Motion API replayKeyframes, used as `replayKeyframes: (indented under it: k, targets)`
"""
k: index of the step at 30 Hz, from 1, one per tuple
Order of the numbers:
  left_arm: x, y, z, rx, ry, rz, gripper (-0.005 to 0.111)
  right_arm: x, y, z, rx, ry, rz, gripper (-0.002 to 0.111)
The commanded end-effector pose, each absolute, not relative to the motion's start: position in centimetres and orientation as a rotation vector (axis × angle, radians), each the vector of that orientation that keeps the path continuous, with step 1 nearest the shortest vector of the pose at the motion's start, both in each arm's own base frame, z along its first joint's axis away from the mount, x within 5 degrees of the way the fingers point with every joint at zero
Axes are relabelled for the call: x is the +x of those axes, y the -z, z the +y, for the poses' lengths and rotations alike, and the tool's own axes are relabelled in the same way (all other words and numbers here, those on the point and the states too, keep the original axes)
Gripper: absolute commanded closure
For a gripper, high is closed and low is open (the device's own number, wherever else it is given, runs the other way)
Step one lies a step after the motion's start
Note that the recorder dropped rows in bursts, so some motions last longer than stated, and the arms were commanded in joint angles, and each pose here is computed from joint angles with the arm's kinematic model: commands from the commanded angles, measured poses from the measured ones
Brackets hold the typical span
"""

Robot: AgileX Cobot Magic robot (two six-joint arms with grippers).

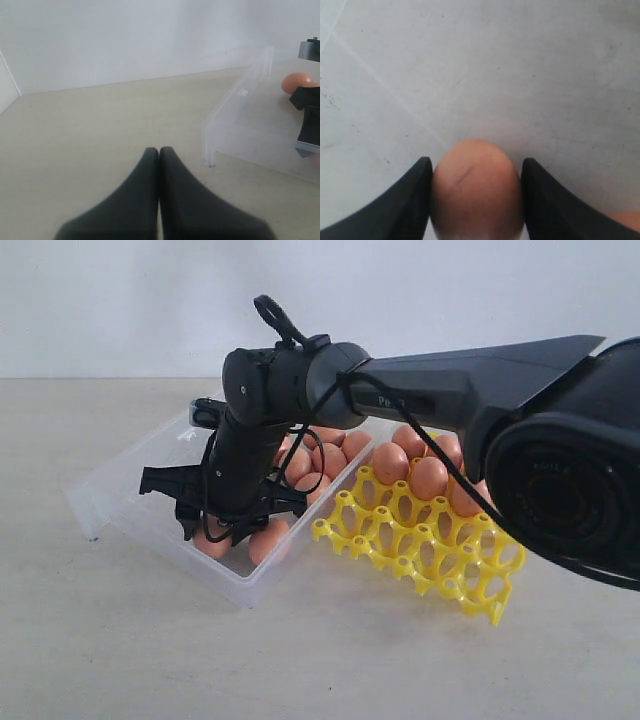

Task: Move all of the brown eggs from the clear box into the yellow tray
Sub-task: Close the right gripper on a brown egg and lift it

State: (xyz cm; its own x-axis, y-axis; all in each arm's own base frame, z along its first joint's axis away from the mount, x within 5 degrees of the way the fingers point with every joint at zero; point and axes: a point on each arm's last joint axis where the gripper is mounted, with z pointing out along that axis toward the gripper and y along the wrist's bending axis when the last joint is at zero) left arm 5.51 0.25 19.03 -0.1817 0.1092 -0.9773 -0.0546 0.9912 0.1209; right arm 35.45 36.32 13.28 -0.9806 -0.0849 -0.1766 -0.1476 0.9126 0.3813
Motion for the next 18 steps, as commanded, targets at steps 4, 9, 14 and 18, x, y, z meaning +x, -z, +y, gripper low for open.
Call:
replayKeyframes:
  k: [4, 9, 14, 18]
  targets:
    - [5.5, -19.0, 0.3, 0.028, -0.139, 1.740, 0.111, 36.3, -12.4, 36.3, -0.165, -0.610, 2.846, 0.108]
    - [5.5, -19.1, 0.3, 0.027, -0.140, 1.736, 0.111, 36.6, -15.1, 36.7, -0.203, -0.644, 2.714, 0.108]
    - [5.5, -19.1, 0.3, 0.027, -0.140, 1.736, 0.111, 36.0, -18.1, 37.0, -0.323, -0.558, 2.596, 0.108]
    - [5.5, -19.1, 0.3, 0.027, -0.140, 1.736, 0.111, 34.7, -19.9, 37.6, -0.371, -0.443, 2.524, 0.108]
